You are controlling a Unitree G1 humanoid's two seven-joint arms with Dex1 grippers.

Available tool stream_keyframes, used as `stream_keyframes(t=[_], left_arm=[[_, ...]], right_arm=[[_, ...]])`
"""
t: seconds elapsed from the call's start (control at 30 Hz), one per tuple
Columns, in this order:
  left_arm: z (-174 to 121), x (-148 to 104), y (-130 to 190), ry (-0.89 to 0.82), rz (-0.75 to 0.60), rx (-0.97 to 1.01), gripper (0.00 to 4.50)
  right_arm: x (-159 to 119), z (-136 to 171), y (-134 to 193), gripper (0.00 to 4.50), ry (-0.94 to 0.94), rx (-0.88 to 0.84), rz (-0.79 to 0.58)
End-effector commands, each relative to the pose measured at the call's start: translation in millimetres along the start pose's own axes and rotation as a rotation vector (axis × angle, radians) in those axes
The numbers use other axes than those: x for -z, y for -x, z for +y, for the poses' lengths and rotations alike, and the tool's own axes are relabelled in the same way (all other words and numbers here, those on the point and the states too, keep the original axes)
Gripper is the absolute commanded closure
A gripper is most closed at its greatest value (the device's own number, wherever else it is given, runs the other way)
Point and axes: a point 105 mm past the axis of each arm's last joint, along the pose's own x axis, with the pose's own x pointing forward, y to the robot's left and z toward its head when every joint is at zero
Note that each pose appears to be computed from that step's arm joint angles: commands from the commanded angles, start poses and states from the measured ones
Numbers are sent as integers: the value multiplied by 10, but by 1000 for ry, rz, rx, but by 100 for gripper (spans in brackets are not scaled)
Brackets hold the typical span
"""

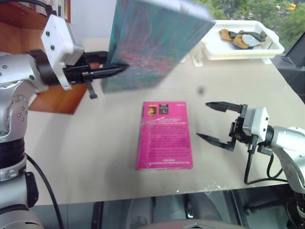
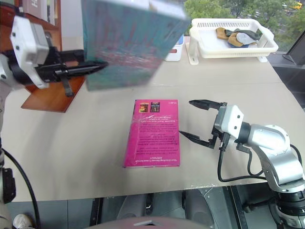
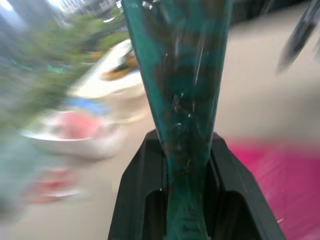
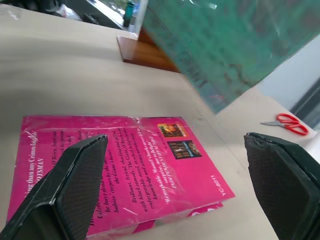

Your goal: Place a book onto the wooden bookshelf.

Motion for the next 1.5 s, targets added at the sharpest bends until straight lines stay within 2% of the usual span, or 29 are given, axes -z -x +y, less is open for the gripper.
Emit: stream_keyframes(t=[0.03, 0.17, 0.37, 0.5, 0.63, 0.73, 0.83, 1.1, 1.17, 1.23, 1.27, 1.3, 1.33, 1.37, 1.5], left_arm=[[418, 71, 424, -405, 167, -84, 412], [658, 101, 775, -504, 248, -69, 412], [607, 470, 1210, -322, 493, 112, 412], [660, 648, 1516, -267, 641, 87, 412], [694, 737, 1577, -263, 689, 80, 412], [653, 897, 1611, -233, 744, 89, 412], [589, 1016, 1639, -214, 779, 105, 412], [540, 1120, 1685, -220, 826, 124, 412], [539, 1141, 1732, -220, 846, 112, 313], [536, 1152, 1784, -219, 853, 86, 253], [527, 1154, 1808, -215, 851, 77, 194], [520, 1152, 1824, -213, 843, 65, 172], [505, 1145, 1834, -205, 826, 55, 114], [497, 1140, 1840, -198, 812, 45, 75], [453, 1129, 1865, -192, 767, 11, 75]], right_arm=[[-121, -15, -47, 0, 30, -25, -66], [-138, -14, -85, 0, 32, -45, -85], [-173, -51, -169, 0, 36, -54, -112], [-346, -135, -237, 0, 78, -29, -171], [-562, -222, -290, 0, 88, -4, -248], [-701, -262, -342, 0, 84, 13, -301], [-728, -255, -345, 0, 73, 23, -313], [-725, -236, -329, 0, 68, 24, -311], [-713, -237, -330, 0, 66, 23, -309], [-694, -231, -331, 0, 63, 21, -306], [-689, -228, -332, 0, 62, 18, -306], [-684, -228, -332, 0, 61, 16, -305], [-679, -229, -334, 0, 60, 15, -306], [-672, -232, -334, 0, 59, 13, -305], [-646, -246, -329, 0, 56, 6, -307]])
